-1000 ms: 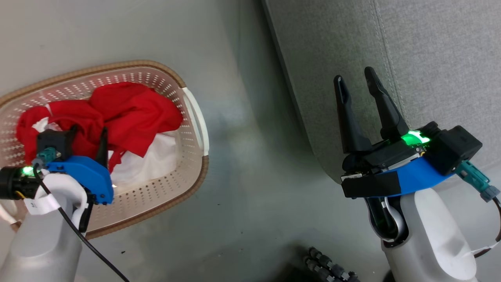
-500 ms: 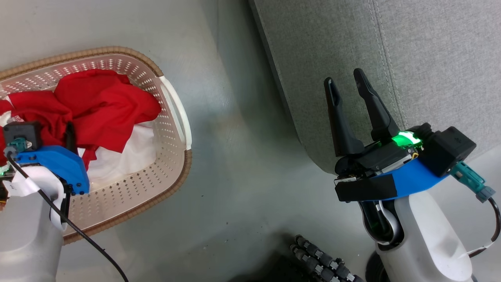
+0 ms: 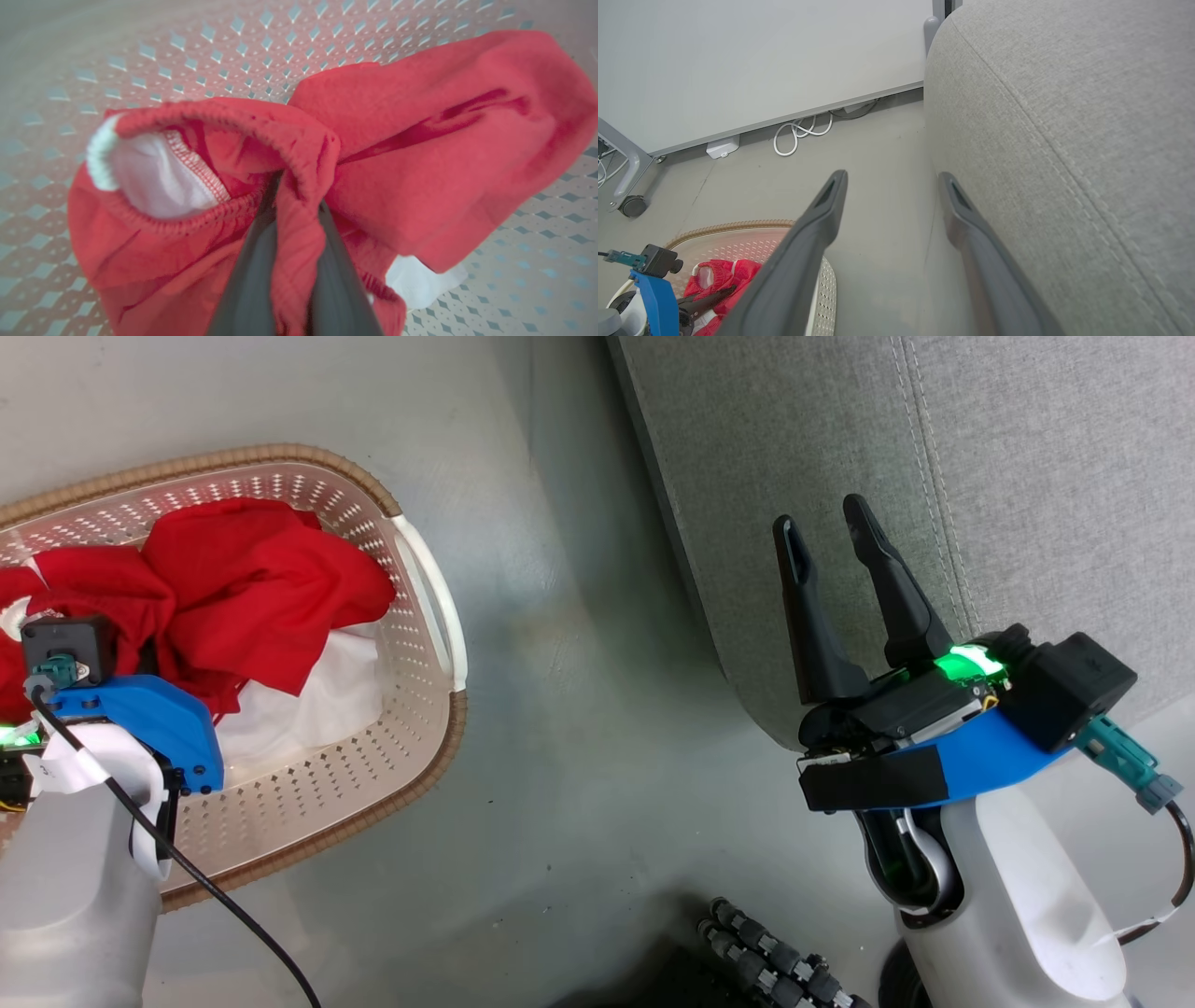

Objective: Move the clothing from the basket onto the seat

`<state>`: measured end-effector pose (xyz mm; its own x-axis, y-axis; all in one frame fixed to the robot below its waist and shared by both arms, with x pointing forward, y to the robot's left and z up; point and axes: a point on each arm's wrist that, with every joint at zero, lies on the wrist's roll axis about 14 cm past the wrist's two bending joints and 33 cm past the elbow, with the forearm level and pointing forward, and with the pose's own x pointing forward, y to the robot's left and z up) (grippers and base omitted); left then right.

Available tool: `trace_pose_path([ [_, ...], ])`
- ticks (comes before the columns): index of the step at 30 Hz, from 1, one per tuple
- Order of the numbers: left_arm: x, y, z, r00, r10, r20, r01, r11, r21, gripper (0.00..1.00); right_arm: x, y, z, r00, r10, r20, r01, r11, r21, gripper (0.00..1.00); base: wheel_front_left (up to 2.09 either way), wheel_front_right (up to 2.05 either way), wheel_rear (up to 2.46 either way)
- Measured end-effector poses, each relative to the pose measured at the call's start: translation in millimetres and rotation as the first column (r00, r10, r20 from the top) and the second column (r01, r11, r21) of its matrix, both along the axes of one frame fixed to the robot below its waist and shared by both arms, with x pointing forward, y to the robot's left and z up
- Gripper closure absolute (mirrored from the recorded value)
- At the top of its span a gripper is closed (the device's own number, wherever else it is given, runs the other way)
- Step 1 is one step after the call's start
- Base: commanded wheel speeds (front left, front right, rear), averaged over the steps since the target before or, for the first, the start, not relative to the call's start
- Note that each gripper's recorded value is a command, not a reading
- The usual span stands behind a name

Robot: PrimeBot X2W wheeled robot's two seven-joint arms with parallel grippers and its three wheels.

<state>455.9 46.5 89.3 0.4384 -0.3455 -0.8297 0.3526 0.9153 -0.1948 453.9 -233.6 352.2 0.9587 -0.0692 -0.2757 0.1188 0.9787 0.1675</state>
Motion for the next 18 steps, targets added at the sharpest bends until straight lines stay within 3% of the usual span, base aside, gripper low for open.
trace_pose_path([
  [11, 1, -3, 15, 1.000, 0.012, 0.017, -0.011, 1.000, -0.020, 1.00, 4, 3, 8, 1.000, 0.014, 0.022, -0.014, 1.000, -0.009, 0.00, 0.00, 0.00, 0.00],
  [18, 1, -15, 50, 0.997, 0.032, 0.069, -0.027, 0.997, -0.074, 1.00, 7, 7, 29, 0.997, 0.041, 0.069, -0.038, 0.998, -0.043, 0.00, 0.00, 0.00, 0.00],
])
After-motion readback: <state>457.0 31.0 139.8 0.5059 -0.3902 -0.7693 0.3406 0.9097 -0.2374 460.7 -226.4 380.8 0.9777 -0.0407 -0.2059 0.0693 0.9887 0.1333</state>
